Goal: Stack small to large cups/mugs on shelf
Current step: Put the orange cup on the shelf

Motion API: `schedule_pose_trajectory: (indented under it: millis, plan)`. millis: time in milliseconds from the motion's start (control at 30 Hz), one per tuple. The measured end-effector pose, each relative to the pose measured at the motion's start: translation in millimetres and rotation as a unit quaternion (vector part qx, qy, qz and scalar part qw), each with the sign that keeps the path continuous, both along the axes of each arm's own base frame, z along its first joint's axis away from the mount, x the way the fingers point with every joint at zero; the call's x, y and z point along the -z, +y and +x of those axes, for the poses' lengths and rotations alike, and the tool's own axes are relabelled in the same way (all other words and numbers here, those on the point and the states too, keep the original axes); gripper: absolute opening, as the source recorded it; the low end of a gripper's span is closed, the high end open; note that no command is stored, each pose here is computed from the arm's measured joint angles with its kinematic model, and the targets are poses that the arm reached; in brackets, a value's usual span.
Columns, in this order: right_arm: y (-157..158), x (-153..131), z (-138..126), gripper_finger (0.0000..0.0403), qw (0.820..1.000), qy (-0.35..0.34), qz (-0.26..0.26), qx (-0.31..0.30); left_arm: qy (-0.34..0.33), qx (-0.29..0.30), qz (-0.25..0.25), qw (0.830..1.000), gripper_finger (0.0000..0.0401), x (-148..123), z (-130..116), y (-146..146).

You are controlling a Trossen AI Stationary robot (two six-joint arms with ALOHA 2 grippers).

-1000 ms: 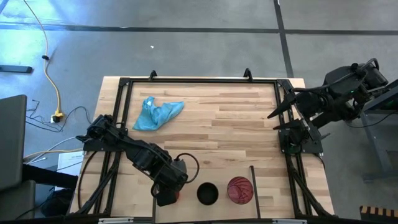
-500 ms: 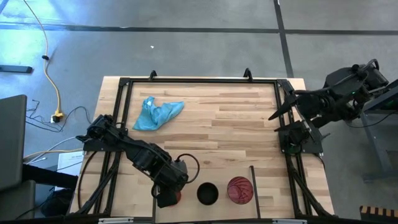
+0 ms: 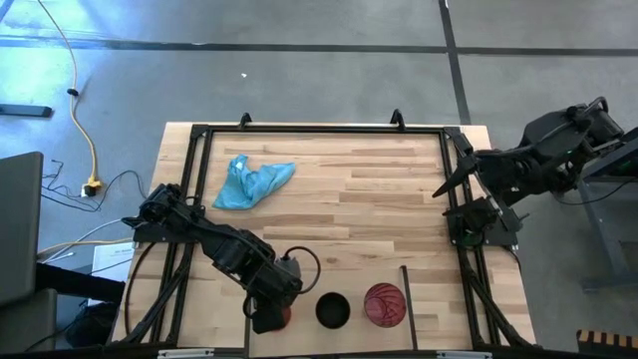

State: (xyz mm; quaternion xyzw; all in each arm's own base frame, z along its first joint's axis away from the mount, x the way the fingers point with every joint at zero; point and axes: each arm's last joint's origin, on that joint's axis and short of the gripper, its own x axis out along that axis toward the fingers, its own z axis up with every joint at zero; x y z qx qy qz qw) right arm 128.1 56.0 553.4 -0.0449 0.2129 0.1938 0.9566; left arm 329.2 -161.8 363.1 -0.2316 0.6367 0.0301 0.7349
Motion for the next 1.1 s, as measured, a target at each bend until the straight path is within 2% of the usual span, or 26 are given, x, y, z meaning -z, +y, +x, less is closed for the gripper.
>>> schedule_pose_trajectory:
  millis: [1100]
  plan:
    - [-0.2, 0.9, -0.3, 0.0158, 1.000, 0.004, -0.003, -0.001, 0.005, -0.005, 0.016, 1.000, 0.0051, 0.5, -1.6, 1.5]
